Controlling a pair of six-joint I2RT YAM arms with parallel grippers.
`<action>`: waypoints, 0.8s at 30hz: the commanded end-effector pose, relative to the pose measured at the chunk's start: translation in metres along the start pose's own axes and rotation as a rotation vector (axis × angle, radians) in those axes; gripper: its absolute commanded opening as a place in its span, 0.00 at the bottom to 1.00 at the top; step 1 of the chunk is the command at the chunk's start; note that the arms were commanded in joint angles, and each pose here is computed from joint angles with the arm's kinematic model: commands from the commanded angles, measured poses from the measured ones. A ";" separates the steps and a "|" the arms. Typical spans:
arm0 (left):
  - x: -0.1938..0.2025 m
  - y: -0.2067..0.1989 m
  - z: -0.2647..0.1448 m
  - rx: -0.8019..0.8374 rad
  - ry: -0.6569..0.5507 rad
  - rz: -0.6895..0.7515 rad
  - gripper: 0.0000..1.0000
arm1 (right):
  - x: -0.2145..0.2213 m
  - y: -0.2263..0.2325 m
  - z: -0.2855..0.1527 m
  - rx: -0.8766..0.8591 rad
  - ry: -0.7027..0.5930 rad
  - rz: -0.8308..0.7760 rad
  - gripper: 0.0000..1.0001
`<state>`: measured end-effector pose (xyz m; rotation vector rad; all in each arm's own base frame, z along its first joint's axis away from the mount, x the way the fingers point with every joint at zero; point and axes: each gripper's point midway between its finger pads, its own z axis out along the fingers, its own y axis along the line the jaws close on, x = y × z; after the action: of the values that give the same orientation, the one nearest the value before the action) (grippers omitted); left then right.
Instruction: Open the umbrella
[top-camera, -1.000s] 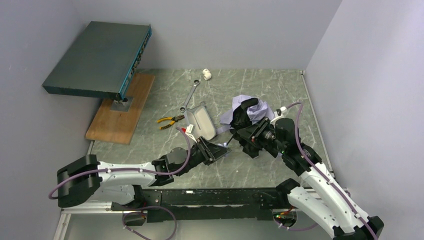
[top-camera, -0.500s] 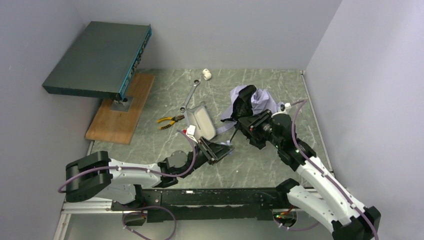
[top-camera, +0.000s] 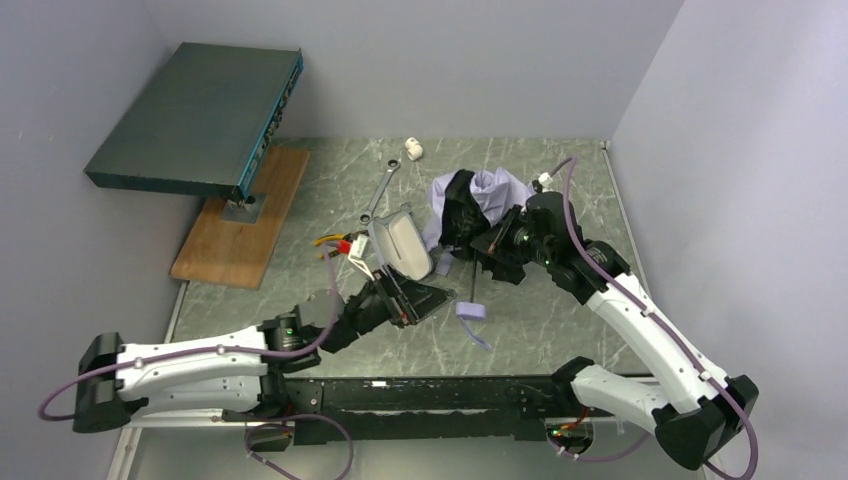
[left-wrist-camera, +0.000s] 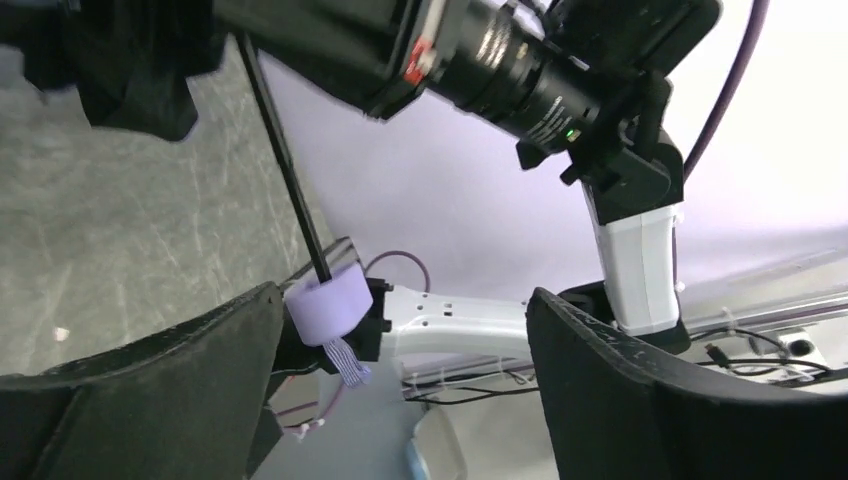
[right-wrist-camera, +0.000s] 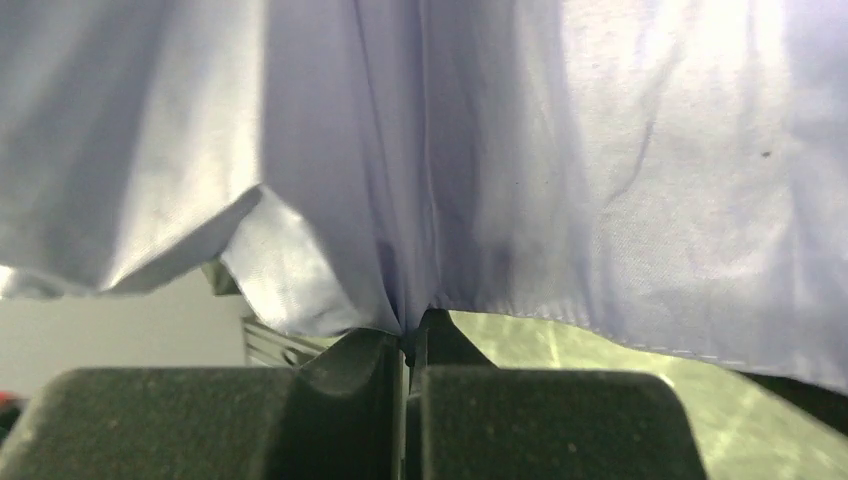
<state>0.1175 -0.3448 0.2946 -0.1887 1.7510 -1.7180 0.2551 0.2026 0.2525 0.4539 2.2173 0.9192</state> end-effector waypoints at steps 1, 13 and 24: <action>-0.010 0.034 -0.022 -0.277 0.062 0.285 0.95 | 0.005 -0.008 -0.031 0.054 0.014 -0.157 0.00; 0.021 0.038 0.039 -0.395 0.162 0.503 0.80 | 0.042 0.007 -0.038 0.076 0.012 -0.187 0.00; 0.039 0.051 0.057 -0.306 0.119 0.425 0.66 | 0.047 0.008 -0.040 0.028 -0.004 -0.118 0.00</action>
<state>0.1346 -0.3991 0.2245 0.1760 2.0466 -1.0967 0.1883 0.2028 0.2341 0.2830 2.3370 0.6914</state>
